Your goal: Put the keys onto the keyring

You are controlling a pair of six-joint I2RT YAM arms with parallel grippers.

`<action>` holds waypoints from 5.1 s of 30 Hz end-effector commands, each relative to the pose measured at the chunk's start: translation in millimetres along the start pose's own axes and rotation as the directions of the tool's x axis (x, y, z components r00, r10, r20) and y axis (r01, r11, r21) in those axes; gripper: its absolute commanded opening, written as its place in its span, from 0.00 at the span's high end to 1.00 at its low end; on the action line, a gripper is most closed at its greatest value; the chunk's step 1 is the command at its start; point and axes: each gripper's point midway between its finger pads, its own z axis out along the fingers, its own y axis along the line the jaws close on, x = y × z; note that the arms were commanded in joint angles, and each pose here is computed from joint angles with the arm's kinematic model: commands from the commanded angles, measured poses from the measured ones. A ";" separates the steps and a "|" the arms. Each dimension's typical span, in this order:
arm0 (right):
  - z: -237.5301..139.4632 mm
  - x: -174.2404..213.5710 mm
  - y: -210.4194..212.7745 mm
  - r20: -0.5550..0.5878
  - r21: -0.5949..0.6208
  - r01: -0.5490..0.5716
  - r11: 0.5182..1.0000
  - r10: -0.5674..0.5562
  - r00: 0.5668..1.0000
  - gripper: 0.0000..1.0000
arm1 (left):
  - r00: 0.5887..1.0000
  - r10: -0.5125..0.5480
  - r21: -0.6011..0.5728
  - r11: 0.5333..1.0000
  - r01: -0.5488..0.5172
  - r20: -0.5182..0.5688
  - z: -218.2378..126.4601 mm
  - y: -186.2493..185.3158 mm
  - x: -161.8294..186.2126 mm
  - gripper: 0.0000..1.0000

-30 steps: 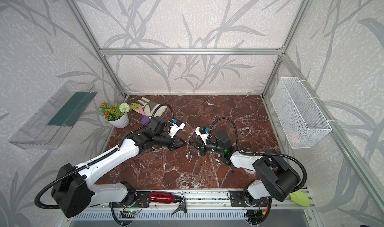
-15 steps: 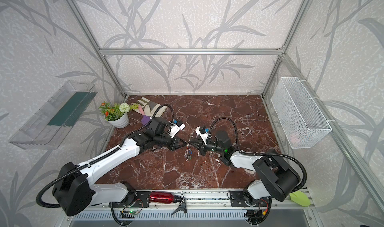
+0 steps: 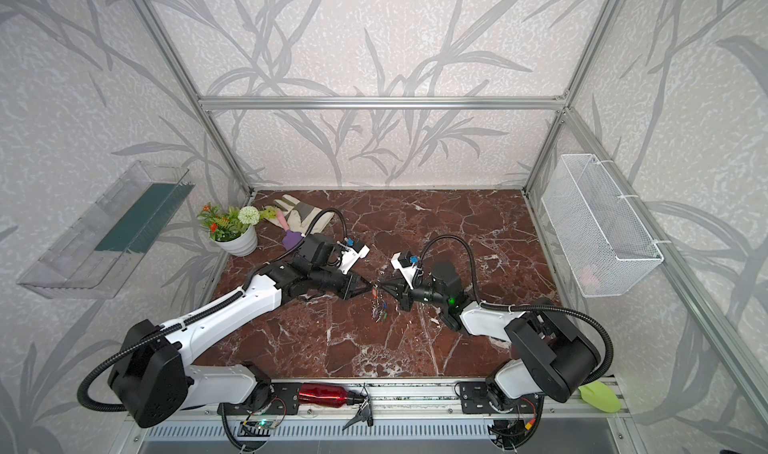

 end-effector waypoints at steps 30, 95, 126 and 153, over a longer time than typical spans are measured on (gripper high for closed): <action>3.3 -18.0 11.0 0.063 -0.059 0.058 0.997 -0.054 0.997 1.00 | 0.975 -0.191 -0.081 0.980 0.183 -0.115 15.3 22.6 15.5 1.00; -71.5 -45.7 17.3 0.101 0.232 0.045 0.972 -0.070 0.992 1.00 | 0.865 -0.487 -0.183 0.846 0.502 0.120 40.8 94.1 61.8 1.00; -72.8 -45.8 34.1 0.072 0.193 0.045 0.980 -0.059 0.996 1.00 | 0.848 -0.452 -0.395 0.751 0.529 0.276 -28.9 113.5 89.2 0.67; -38.2 -82.4 82.3 0.000 -0.198 0.121 0.973 -0.124 0.992 1.00 | 0.567 0.737 0.057 0.591 -0.805 0.368 -75.7 -85.5 -32.7 0.56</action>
